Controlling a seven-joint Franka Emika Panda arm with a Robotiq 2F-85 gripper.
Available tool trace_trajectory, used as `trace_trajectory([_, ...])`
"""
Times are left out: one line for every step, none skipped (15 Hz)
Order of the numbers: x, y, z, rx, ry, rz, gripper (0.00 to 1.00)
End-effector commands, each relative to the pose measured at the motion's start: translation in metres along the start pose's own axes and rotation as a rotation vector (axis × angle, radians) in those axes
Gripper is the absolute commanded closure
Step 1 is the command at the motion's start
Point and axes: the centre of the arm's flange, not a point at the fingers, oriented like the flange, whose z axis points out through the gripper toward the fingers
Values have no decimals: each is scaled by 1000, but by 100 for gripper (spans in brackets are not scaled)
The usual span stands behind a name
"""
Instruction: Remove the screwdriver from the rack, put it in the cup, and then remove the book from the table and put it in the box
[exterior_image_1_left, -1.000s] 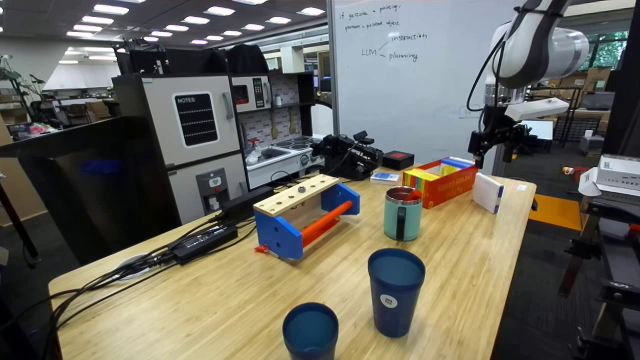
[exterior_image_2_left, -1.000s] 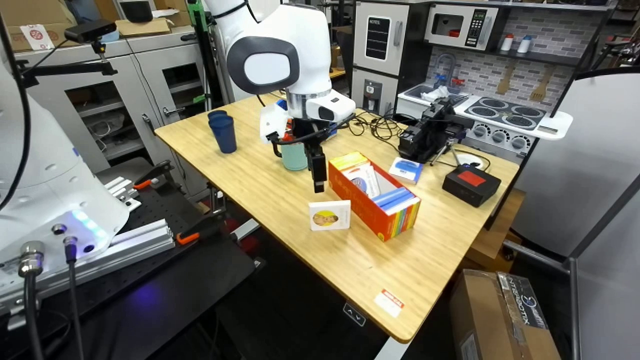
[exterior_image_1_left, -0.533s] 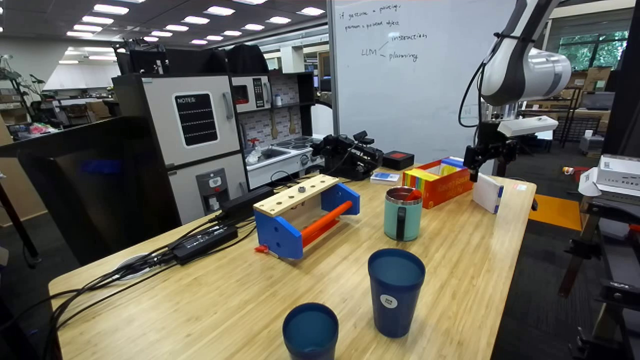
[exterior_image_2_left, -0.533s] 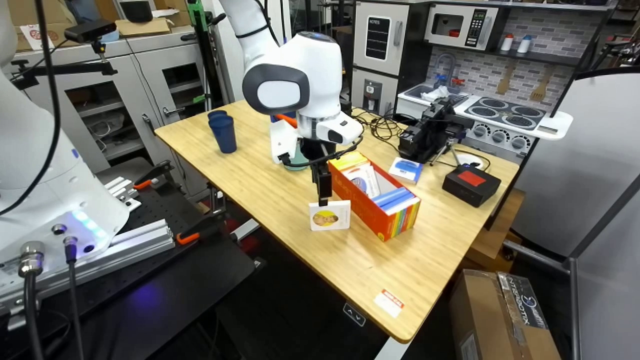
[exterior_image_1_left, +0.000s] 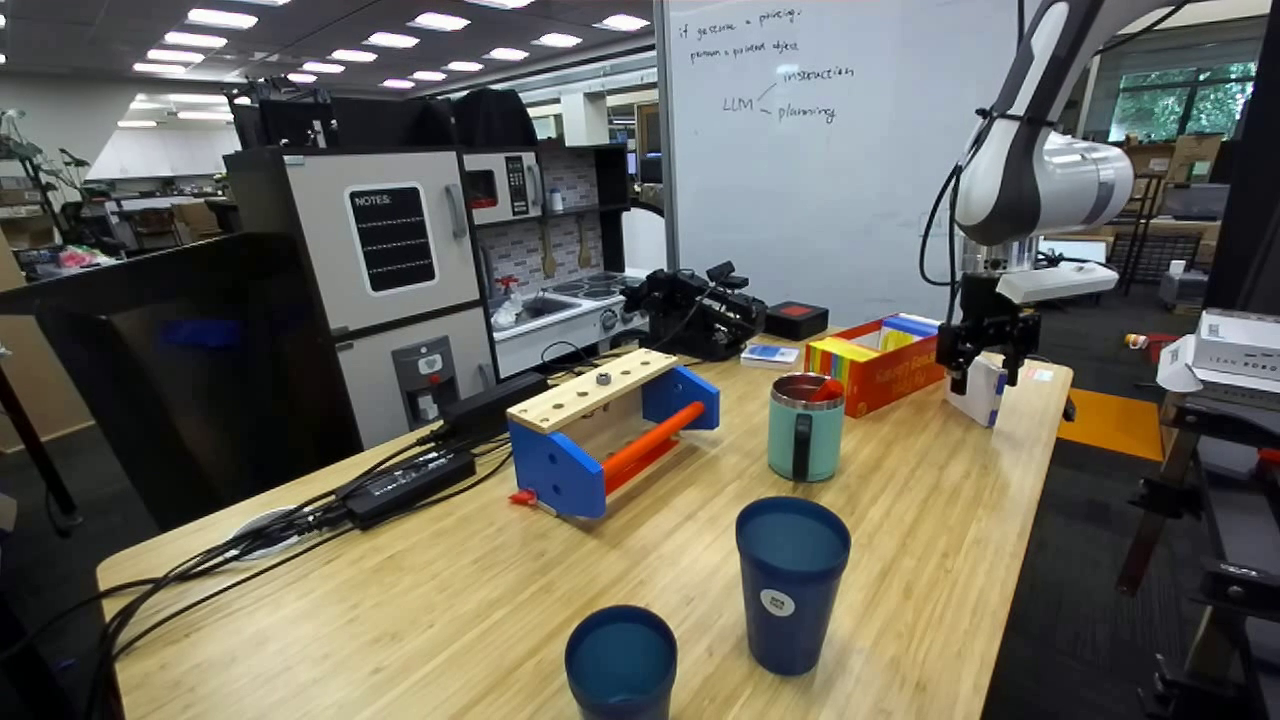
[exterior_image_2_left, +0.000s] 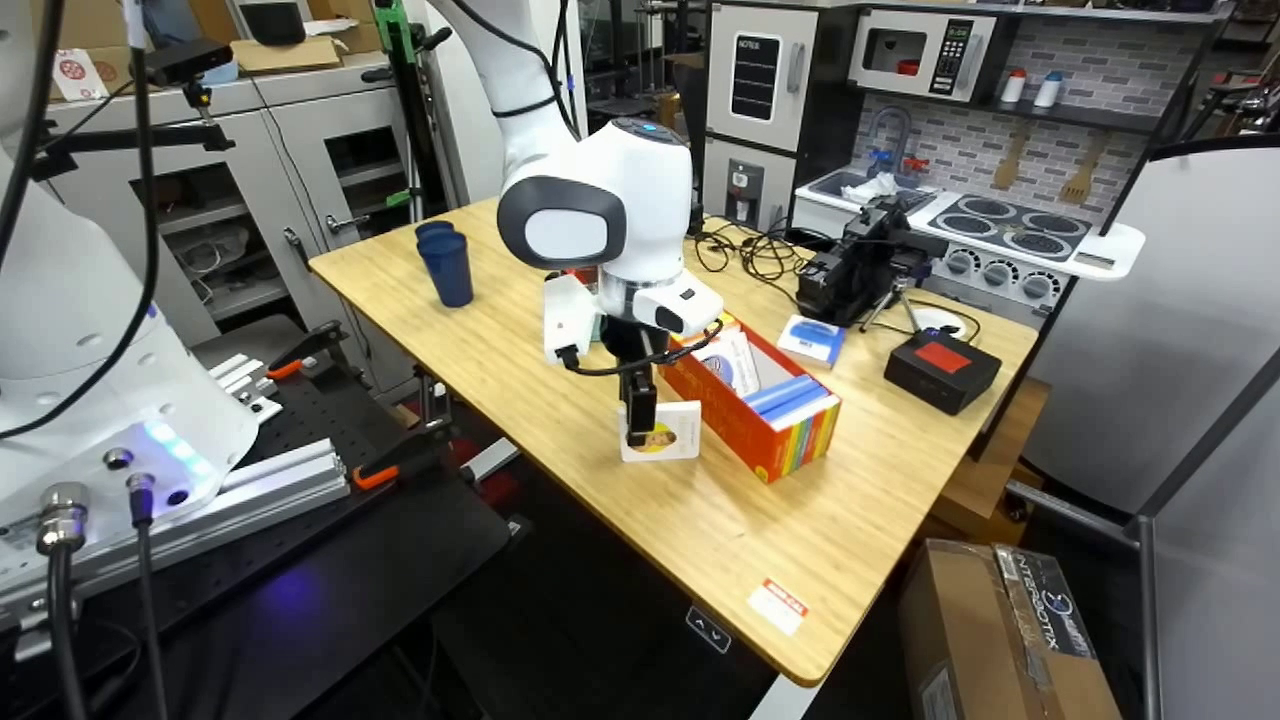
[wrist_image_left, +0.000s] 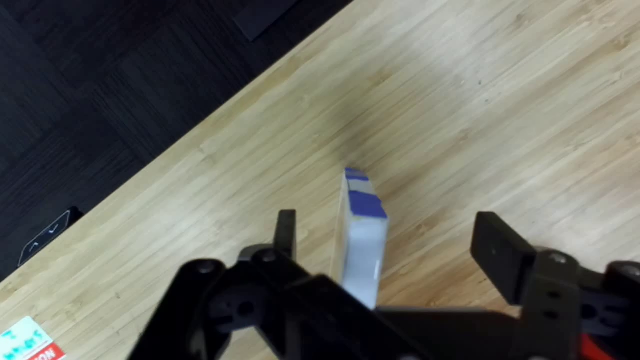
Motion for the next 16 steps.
trace_trajectory([7,-1,8,29,-3,17,42])
trace_trajectory([7,-2,8,30,-5,20,49])
trace_trajectory([8,-2,6,28,-6,27,55])
trace_trajectory([8,-1,4,26,-6,34,62])
trace_trajectory([9,-1,2,22,-4,40,69])
trace_trajectory([8,0,-1,14,-4,46,74])
trace_trajectory([8,0,-3,7,-2,54,83])
trace_trajectory([7,2,-6,3,0,61,92])
trace_trajectory([6,3,-10,-3,2,70,97])
trace_trajectory([5,5,-13,-9,5,77,100])
trace_trajectory([3,6,-19,-17,3,88,100])
trace_trajectory([1,8,-25,-27,9,93,96])
trace_trajectory([-3,10,-35,-45,9,104,96])
trace_trajectory([-8,13,-47,-58,15,107,96])
trace_trajectory([-15,15,-61,-74,15,114,96])
trace_trajectory([-20,18,-75,-84,17,113,96])
